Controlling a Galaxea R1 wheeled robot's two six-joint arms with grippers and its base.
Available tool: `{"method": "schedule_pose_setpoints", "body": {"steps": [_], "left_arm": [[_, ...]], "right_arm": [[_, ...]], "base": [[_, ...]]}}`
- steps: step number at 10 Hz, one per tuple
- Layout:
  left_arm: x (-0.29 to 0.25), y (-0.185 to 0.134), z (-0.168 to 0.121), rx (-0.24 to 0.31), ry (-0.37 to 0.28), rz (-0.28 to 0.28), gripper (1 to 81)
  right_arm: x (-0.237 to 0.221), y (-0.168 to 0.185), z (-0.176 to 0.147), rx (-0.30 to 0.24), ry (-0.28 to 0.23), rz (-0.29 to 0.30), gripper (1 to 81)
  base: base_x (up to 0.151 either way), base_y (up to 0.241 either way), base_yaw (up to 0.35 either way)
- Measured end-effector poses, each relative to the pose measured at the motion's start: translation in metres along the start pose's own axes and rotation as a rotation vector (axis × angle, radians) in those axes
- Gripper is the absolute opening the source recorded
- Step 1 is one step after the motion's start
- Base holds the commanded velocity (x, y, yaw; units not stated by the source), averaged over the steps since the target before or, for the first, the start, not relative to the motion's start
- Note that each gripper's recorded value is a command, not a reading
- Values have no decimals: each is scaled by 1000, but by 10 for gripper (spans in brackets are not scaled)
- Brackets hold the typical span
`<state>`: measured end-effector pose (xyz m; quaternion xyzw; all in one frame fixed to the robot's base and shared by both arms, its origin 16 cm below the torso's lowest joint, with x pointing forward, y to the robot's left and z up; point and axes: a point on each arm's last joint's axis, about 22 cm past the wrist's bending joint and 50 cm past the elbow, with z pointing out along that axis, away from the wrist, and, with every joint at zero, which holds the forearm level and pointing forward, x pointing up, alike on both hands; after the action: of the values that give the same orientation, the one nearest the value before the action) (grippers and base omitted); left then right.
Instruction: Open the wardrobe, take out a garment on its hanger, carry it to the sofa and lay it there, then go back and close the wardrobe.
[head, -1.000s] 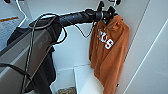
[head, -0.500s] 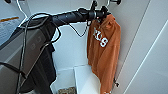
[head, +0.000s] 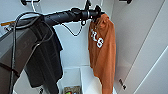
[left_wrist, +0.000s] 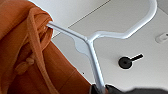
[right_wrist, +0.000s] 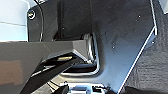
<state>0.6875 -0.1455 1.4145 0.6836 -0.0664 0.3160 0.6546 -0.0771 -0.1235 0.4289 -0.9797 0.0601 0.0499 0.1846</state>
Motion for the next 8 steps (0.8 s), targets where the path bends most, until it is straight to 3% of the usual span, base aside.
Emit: {"method": "schedule_pose_setpoints", "body": {"steps": [6, 8], "left_arm": [[-46, -31, -11, -10, -82, 104, 10], [-75, -49, -23, -22, -174, 148, 10]], "right_arm": [[0, 0, 0, -1, -1, 1, 811], [0, 0, 0, -1, -1, 1, 811]], "base": [[0, 0, 0], [0, 0, 0]]}}
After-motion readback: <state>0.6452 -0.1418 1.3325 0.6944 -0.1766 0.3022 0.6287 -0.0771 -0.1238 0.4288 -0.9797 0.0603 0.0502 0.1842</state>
